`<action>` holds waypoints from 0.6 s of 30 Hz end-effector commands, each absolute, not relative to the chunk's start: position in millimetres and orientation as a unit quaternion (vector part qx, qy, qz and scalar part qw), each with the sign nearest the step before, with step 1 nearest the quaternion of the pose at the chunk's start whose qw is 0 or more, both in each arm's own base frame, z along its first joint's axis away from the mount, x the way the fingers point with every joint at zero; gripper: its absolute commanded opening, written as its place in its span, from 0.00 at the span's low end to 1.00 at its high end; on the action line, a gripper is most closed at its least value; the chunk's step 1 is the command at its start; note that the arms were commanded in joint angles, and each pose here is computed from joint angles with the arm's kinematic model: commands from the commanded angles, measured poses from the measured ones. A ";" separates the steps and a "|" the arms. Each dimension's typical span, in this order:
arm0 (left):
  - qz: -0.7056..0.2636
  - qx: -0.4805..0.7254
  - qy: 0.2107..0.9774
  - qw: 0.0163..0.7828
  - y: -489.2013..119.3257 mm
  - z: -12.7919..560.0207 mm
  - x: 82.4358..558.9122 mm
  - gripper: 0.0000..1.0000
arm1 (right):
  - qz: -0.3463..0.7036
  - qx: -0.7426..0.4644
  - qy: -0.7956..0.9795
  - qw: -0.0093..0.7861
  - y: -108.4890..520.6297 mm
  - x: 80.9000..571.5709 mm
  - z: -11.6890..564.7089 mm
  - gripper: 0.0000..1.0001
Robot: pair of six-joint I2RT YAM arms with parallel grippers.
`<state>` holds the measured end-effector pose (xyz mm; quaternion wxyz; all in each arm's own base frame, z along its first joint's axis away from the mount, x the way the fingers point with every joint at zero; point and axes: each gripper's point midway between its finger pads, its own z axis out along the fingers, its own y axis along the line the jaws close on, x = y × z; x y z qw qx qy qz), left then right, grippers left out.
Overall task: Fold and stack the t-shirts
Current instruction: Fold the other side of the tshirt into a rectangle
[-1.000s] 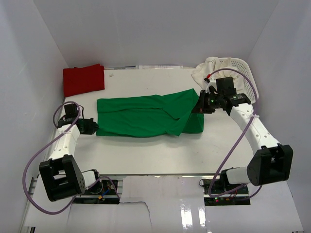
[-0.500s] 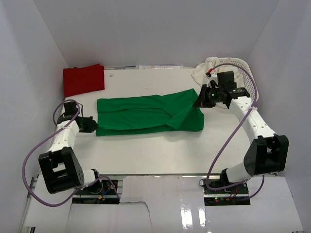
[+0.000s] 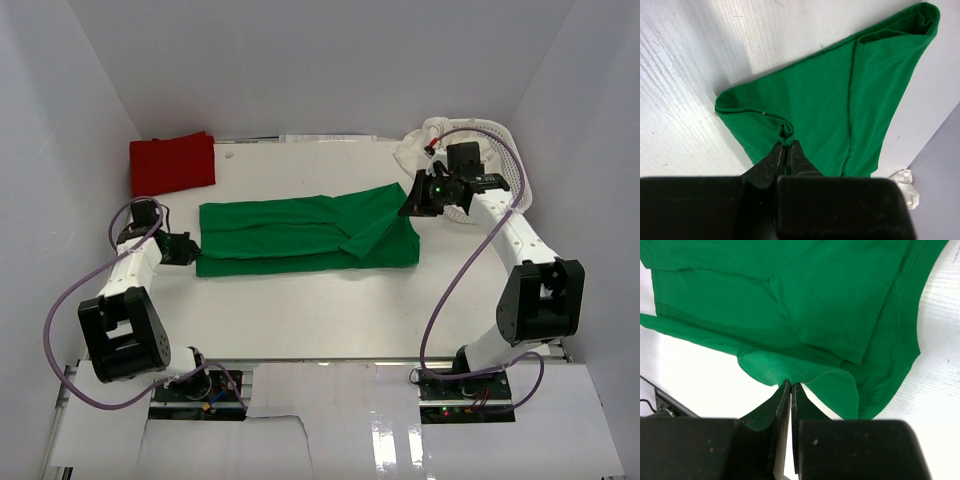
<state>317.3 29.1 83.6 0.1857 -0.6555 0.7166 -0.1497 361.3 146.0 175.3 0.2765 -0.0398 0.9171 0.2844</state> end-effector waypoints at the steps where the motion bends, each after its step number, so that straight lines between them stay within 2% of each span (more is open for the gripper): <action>1: -0.157 -0.648 0.713 0.217 38.6 100.5 335.6 0.00 | 0.285 -0.047 0.903 0.319 145.7 383.7 198.1 0.08; 18: -0.153 -0.639 0.719 0.225 50.0 100.4 370.0 0.00 | 0.278 -0.031 0.903 0.325 144.0 421.6 193.0 0.08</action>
